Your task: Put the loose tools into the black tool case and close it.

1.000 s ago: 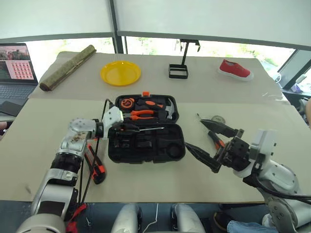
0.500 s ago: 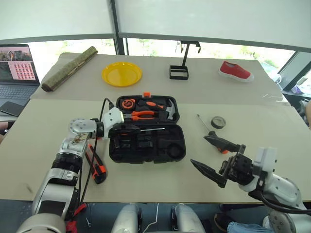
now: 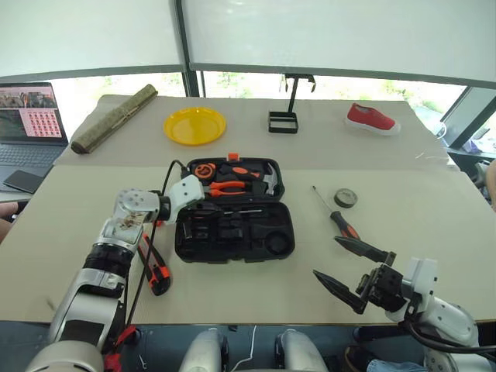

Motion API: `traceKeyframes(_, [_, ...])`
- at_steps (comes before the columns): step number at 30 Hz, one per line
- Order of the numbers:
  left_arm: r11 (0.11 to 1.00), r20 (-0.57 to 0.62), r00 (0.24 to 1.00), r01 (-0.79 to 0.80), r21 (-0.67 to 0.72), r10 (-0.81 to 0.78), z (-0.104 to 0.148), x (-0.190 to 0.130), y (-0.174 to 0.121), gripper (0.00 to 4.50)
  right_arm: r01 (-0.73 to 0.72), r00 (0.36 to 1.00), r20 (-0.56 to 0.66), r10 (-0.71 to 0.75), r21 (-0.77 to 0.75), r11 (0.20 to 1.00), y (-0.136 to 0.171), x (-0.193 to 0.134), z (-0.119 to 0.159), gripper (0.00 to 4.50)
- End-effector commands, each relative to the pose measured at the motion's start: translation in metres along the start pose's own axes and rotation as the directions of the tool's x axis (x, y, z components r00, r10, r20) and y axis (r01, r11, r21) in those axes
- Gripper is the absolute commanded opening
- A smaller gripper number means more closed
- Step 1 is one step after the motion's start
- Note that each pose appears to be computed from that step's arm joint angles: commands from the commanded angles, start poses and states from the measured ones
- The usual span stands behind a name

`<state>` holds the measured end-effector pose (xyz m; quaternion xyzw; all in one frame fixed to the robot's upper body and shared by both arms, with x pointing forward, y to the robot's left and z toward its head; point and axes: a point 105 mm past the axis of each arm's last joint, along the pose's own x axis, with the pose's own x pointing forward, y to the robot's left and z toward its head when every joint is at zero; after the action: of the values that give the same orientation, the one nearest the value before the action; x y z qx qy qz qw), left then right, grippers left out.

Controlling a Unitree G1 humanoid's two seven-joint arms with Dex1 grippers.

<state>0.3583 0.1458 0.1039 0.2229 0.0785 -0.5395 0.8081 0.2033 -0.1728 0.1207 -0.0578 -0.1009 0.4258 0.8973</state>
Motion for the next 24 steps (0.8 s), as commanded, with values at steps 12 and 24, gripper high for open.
traceKeyframes(12, [0.991,0.273,0.956,0.125,-0.048,-0.107,0.020,-0.121,-0.047,4.46,0.364,0.908,-0.189,-0.374,-0.087,0.927,-0.020,-0.100,-0.015,4.50])
traceKeyframes(24, [0.988,0.434,0.896,0.133,-0.072,-0.090,0.049,-0.114,-0.069,4.46,0.411,0.840,-0.381,-0.387,-0.019,0.911,-0.076,-0.051,-0.008,4.50])
